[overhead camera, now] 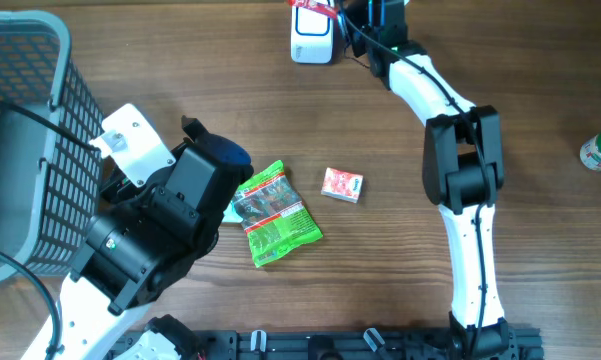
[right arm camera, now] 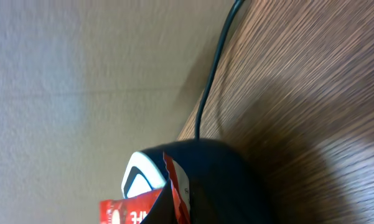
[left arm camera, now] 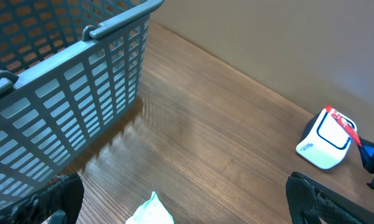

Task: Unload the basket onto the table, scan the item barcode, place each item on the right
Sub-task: 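Hold the stick pack barcode in front of the scanner, then carry the stick pack right and drop it beside the jar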

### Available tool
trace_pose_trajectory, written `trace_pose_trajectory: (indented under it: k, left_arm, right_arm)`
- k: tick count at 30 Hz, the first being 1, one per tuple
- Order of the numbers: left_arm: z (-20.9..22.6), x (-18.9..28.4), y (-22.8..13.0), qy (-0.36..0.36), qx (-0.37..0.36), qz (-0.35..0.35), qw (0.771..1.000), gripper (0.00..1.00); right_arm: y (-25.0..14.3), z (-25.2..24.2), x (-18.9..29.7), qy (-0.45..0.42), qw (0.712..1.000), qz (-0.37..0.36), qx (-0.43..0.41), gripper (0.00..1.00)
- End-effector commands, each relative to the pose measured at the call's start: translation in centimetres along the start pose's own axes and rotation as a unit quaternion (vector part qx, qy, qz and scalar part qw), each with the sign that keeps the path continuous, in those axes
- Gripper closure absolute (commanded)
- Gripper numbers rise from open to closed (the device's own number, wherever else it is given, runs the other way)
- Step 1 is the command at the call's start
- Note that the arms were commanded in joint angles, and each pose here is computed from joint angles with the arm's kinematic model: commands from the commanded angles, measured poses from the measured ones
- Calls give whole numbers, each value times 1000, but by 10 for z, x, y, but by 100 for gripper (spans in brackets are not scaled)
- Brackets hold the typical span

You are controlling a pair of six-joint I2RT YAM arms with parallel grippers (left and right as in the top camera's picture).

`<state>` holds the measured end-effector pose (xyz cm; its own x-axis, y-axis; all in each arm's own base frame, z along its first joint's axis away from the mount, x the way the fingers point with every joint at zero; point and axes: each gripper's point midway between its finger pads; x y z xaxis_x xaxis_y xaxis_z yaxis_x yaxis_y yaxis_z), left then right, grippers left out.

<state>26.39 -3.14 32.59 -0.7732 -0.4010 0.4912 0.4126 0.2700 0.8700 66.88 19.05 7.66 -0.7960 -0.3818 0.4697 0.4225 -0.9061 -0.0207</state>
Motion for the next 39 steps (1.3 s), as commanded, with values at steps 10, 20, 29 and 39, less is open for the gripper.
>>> trace_pose_trajectory:
  k: [10,20,29,39]
  left_arm:
    - [2,0,2,7,3,-8,1000,0]
    - [2,0,2,7,3,-8,1000,0]
    - [2,0,2,7,3,-8,1000,0]
    - [2,0,2,7,3,-8,1000,0]
  right_arm:
    - [30,26,30,18,995,32,96,95]
    - [5,22,42,-19,979,58,194,95]
    - [21,36,66,-53,974,1,220,95]
    - [125,34,207,-275,894,-257,244,96]
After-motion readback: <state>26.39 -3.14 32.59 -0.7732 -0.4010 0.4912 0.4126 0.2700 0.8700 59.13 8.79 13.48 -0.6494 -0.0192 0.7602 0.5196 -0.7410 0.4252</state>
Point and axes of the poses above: each gripper's point midway between its finger pads, its own x axis back along the fingers, its own z axis along the line the jaws close on, y = z × x, and after that the axes turned 10 degrees about -x, right-handed
